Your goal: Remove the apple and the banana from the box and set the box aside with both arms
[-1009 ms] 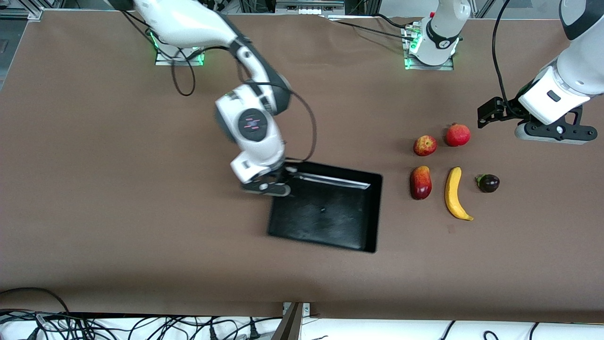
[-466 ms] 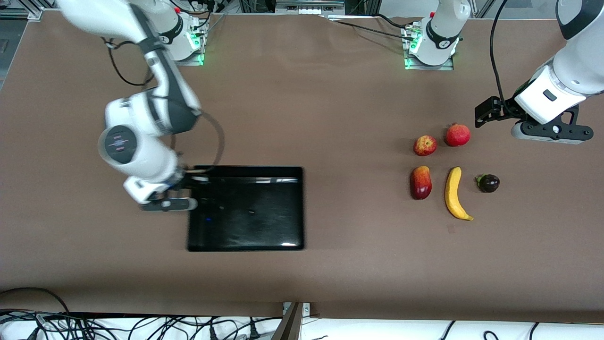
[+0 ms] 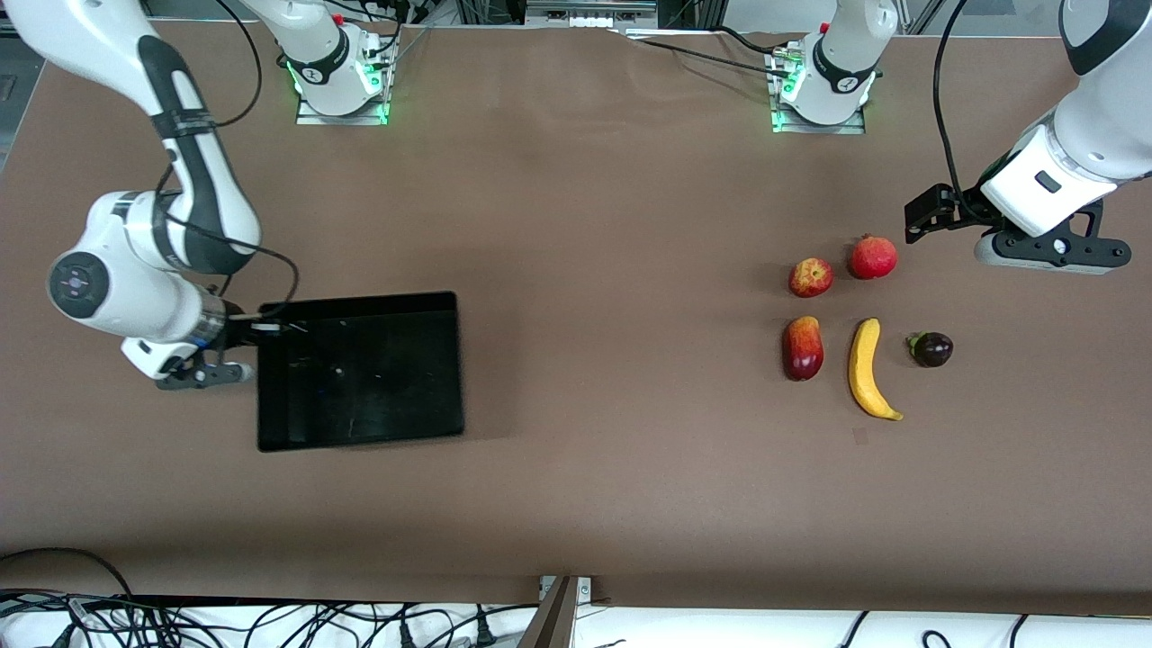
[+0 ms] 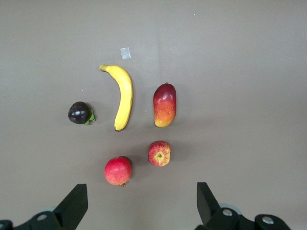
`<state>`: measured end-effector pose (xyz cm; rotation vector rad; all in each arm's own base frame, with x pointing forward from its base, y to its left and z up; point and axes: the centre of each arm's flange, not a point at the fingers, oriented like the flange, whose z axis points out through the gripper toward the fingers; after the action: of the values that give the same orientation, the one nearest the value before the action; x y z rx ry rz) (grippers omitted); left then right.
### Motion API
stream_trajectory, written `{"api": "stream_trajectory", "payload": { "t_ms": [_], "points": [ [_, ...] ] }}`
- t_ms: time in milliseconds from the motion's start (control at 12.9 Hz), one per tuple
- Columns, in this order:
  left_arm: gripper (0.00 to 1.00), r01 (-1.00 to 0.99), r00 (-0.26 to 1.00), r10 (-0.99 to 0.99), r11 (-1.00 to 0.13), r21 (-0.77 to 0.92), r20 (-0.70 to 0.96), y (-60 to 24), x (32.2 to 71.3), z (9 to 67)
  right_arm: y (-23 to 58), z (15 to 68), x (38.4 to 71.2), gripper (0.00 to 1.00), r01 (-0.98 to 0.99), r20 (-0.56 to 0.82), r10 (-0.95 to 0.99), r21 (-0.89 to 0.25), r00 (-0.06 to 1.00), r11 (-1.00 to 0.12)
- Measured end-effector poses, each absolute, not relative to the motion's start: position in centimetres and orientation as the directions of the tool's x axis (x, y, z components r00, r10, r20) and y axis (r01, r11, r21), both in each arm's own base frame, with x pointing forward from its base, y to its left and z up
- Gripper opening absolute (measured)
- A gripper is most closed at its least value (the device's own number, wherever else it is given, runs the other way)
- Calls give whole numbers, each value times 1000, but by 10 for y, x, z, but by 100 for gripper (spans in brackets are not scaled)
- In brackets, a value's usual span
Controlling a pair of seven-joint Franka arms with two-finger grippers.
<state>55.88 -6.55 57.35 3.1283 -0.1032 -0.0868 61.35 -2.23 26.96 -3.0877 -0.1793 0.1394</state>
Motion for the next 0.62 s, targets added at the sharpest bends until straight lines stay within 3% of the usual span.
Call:
{"api": "stream_trajectory", "payload": {
  "t_ms": [621],
  "points": [
    [100,-52,997,-52,-999,11,-52,-68,559,575,-66,234,575,5,16,-114,27,-95,993,-995]
  ]
}}
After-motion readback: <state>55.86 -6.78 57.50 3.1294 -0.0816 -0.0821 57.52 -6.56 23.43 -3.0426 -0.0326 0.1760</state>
